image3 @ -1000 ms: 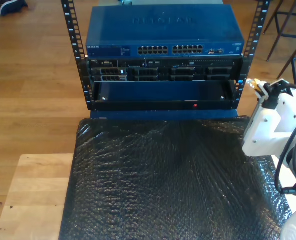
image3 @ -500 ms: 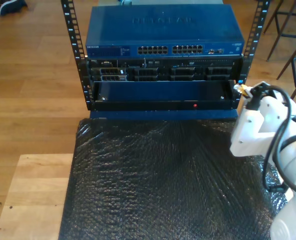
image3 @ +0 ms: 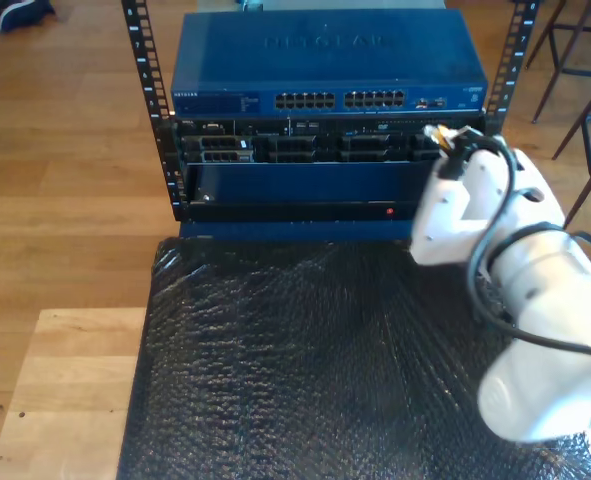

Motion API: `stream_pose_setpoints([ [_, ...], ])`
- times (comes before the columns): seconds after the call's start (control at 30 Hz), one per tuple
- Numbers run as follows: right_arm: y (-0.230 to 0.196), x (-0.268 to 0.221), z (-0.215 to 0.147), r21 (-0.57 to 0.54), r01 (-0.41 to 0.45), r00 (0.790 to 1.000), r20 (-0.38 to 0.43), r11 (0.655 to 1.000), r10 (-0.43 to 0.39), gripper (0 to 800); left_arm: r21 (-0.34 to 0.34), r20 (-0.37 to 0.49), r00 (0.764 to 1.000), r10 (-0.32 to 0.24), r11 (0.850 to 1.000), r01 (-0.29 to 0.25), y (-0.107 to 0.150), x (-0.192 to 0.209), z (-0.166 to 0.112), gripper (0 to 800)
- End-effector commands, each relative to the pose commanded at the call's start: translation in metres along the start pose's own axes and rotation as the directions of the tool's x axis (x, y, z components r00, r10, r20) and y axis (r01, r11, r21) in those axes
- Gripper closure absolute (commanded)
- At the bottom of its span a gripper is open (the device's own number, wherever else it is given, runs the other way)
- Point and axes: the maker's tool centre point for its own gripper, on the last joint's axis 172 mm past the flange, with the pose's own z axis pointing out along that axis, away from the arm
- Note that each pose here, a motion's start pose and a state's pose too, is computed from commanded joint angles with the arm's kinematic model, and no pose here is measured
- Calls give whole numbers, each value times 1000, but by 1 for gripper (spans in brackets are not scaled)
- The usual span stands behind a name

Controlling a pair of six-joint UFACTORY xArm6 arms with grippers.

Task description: Grab the cable and plug it in

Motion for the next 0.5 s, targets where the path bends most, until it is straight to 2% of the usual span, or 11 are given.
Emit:
stream_pose_setpoints([
  [0.5,-12,-8,36,-69,-31,996,82,997,37,800,0,0,1000,-2,1000,2,0,0,0,1],
])
